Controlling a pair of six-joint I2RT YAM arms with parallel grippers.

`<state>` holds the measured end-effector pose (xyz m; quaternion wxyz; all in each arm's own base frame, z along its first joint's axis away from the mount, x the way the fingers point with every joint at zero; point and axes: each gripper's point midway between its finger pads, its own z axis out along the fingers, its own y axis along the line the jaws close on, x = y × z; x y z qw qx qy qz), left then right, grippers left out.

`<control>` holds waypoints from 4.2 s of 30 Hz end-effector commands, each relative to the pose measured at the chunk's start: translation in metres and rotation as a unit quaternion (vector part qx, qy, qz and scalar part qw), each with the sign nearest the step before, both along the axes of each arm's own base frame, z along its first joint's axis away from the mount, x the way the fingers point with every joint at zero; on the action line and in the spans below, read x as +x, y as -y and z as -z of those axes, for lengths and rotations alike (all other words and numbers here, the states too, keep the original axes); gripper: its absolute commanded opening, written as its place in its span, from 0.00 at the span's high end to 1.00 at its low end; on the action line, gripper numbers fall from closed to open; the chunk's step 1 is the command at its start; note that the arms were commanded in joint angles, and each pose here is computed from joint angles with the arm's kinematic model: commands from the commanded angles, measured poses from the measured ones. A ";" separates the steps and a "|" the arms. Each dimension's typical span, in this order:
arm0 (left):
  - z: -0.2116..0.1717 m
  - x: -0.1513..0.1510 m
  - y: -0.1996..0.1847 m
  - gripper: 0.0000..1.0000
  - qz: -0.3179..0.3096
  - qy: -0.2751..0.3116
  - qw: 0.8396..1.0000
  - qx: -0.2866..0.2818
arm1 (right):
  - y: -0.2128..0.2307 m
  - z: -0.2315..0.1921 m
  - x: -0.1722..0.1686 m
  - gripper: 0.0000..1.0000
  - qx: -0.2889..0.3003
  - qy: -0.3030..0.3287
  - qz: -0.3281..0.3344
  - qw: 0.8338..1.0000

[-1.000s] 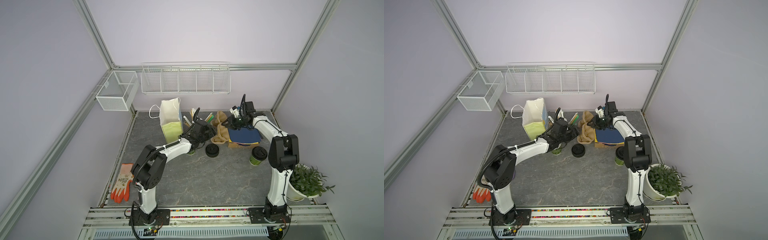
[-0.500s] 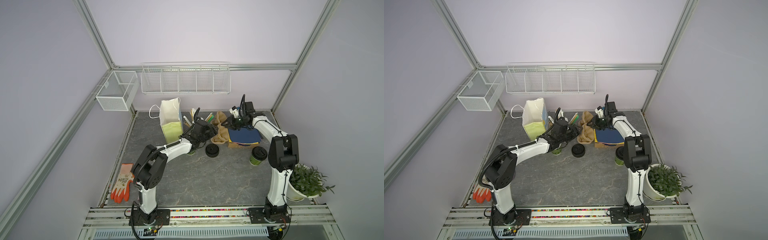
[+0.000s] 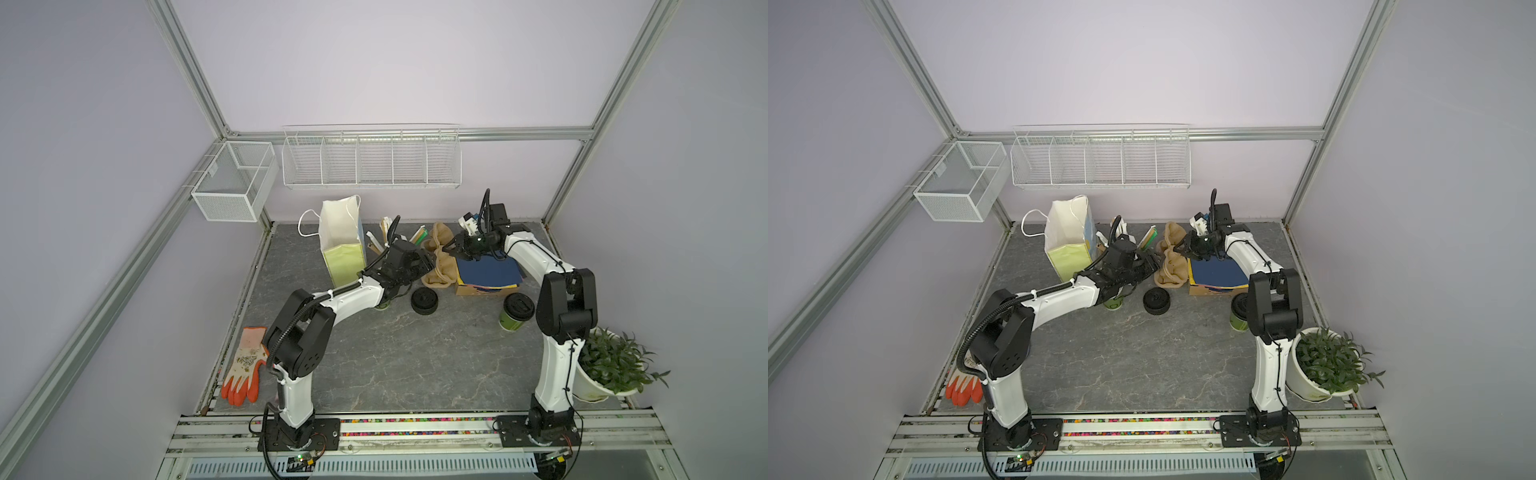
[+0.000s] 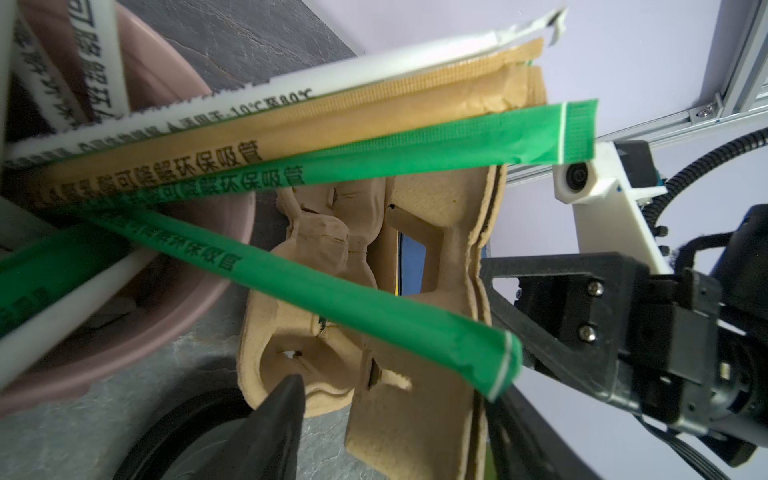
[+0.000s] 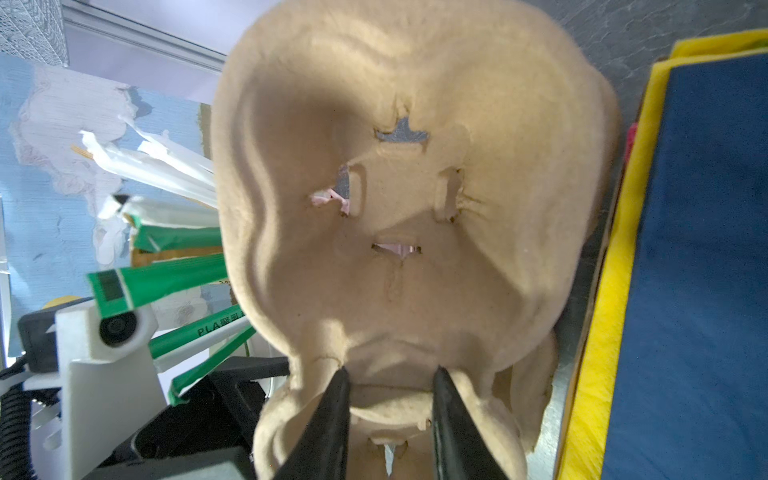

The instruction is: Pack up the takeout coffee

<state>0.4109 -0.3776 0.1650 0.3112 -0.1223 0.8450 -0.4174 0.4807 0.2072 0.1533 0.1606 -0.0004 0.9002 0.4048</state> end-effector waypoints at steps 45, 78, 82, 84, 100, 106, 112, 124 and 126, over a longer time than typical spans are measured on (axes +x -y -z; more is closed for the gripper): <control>0.044 0.005 -0.016 0.32 -0.021 -0.037 0.997 0.071 | -0.011 -0.003 -0.016 0.70 0.017 -0.007 -0.036 0.999; 0.059 0.017 -0.024 0.31 -0.028 -0.047 0.993 0.102 | -0.035 -0.022 -0.030 0.69 0.023 0.000 -0.079 0.997; 0.061 0.020 -0.026 0.31 -0.032 -0.049 0.993 0.103 | -0.037 -0.021 -0.032 0.69 0.017 0.001 -0.084 0.996; 0.059 0.020 -0.024 0.31 -0.029 -0.048 0.993 0.102 | -0.037 -0.019 -0.032 0.69 0.011 -0.001 -0.084 0.996; 0.033 0.022 -0.023 0.31 -0.031 -0.022 0.996 0.077 | -0.019 -0.016 -0.049 0.55 -0.149 0.041 -0.061 0.986; 0.030 0.016 -0.019 0.31 -0.021 -0.024 0.998 0.057 | 0.009 -0.006 -0.049 0.54 -0.222 0.032 -0.024 0.974; 0.022 0.011 -0.019 0.31 -0.020 -0.024 0.998 0.057 | 0.006 0.001 -0.068 0.53 -0.232 0.024 -0.038 0.972; 0.004 0.004 -0.038 0.32 -0.045 -0.001 0.997 0.055 | -0.030 -0.007 -0.084 0.52 -0.277 0.072 -0.064 0.956; 0.004 0.004 -0.036 0.32 -0.042 -0.003 0.998 0.054 | -0.030 -0.005 -0.084 0.52 -0.287 0.077 -0.060 0.953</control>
